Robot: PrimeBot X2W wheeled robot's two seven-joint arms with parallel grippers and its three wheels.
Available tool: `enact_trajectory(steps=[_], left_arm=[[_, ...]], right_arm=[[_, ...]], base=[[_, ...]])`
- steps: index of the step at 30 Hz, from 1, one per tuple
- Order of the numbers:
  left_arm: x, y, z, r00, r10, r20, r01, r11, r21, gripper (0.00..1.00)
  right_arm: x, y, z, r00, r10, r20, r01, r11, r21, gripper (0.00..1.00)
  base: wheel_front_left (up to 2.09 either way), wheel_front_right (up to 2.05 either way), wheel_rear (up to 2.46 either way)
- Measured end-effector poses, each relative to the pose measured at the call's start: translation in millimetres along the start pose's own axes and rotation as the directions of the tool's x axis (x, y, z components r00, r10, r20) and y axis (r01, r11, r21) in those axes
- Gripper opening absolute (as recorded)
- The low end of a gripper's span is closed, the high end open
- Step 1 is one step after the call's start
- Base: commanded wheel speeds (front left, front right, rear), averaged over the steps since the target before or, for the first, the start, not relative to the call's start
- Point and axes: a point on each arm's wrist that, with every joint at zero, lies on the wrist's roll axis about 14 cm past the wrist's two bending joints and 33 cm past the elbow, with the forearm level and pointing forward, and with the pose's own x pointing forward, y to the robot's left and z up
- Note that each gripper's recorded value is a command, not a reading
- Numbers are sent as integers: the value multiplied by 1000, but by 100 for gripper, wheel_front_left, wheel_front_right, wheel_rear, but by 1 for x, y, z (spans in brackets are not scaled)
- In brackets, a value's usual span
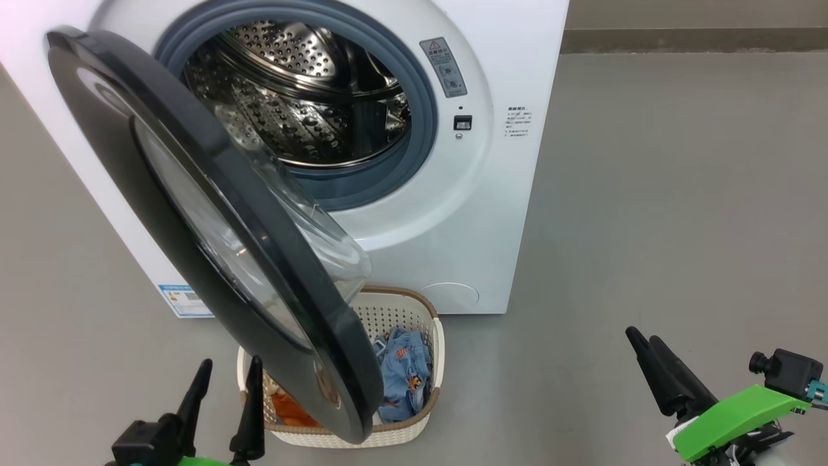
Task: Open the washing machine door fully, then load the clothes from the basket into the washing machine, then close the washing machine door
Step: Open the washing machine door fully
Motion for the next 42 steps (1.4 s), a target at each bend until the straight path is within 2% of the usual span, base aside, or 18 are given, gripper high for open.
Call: enact_trajectory(steps=[4,13,18,21,23,28,36,41,42], left_arm=[[0,1,0,1000,3,-1,-3,1000,0,100],[1,2,-1,1000,4,-4,-4,1000,4,100],[1,2,-2,1000,6,-5,-6,1000,5,100],[1,3,-2,1000,8,-5,-8,1000,5,100],[1,3,-1,1000,10,-3,-10,1000,5,100],[0,5,-1,1000,14,-3,-14,1000,5,100],[-1,6,-1,1000,19,-3,-19,1000,5,100],[-1,6,-2,1000,20,-5,-20,1000,4,100],[-1,6,-2,1000,20,-5,-20,1000,4,89]], right_arm=[[-1,-8,3,1000,-10,3,10,996,-94,100],[7,0,41,989,22,144,15,967,-253,100],[4,0,49,983,30,180,35,938,-345,100],[1,-3,49,983,26,182,52,910,-412,100],[0,-7,48,982,13,188,70,902,-425,100],[-5,-18,36,988,-20,153,95,860,-502,100],[-8,-27,25,989,-55,140,123,833,-539,100],[-12,-30,17,989,-70,127,128,837,-532,100],[-12,-30,17,989,-70,127,128,837,-533,100]], base=[[0,0,0],[0,0,0],[0,0,0],[0,0,0],[0,0,0],[0,0,0],[0,0,0],[0,0,0],[0,0,0]])
